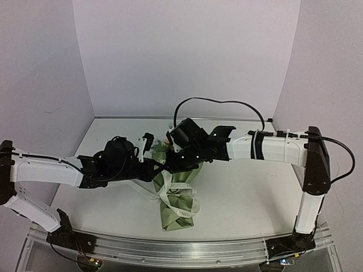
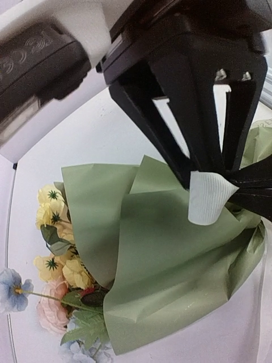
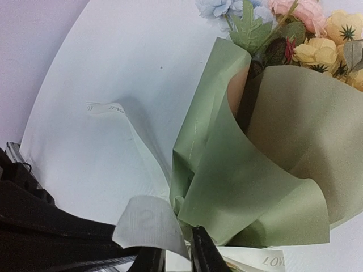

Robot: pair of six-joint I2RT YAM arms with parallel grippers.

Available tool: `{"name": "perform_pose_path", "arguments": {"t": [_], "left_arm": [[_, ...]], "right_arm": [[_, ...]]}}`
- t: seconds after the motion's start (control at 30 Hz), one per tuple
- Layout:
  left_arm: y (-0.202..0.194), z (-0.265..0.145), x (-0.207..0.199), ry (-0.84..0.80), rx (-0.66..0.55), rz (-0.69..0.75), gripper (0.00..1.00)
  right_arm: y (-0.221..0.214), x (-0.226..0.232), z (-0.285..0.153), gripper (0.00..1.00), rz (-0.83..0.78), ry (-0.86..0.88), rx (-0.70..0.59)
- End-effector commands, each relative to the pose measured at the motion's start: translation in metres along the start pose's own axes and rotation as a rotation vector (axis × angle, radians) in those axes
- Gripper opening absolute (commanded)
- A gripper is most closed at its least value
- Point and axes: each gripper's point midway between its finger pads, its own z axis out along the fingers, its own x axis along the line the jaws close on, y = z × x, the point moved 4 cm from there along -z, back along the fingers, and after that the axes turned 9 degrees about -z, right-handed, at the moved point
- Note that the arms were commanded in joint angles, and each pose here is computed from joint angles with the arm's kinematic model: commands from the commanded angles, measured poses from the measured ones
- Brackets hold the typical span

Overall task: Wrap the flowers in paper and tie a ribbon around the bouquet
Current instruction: Cross the half-tied ribbon over the folded bouquet.

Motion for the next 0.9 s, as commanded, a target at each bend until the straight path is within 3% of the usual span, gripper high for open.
{"name": "perform_pose_path", "arguments": {"t": [0.0,0.07,0.23,0.47,0.63,0.87], "left_arm": [[0.007,-0.001,0.009,0.044,-0.062,-0.046,0.0],[0.007,-0.004,0.011,0.047,-0.075,-0.059,0.0],[0.009,-0.004,0.013,0.055,-0.075,-0.069,0.0],[0.009,-0.005,0.008,0.031,-0.059,-0.064,0.0],[0.009,-0.005,0.007,0.028,-0.051,-0.06,0.0],[0.01,-0.006,0.007,0.024,-0.045,-0.055,0.0]], "right_arm": [[0.009,0.012,-0.038,0.5,-0.015,0.03,-0.083],[0.002,0.012,-0.047,0.61,-0.028,0.018,-0.086],[-0.031,0.016,-0.05,0.66,-0.081,-0.002,-0.044],[-0.087,0.05,-0.039,0.51,-0.228,0.104,0.078],[-0.102,0.056,-0.031,0.4,-0.26,0.12,0.121],[-0.112,0.05,-0.02,0.36,-0.283,0.051,0.146]]}}
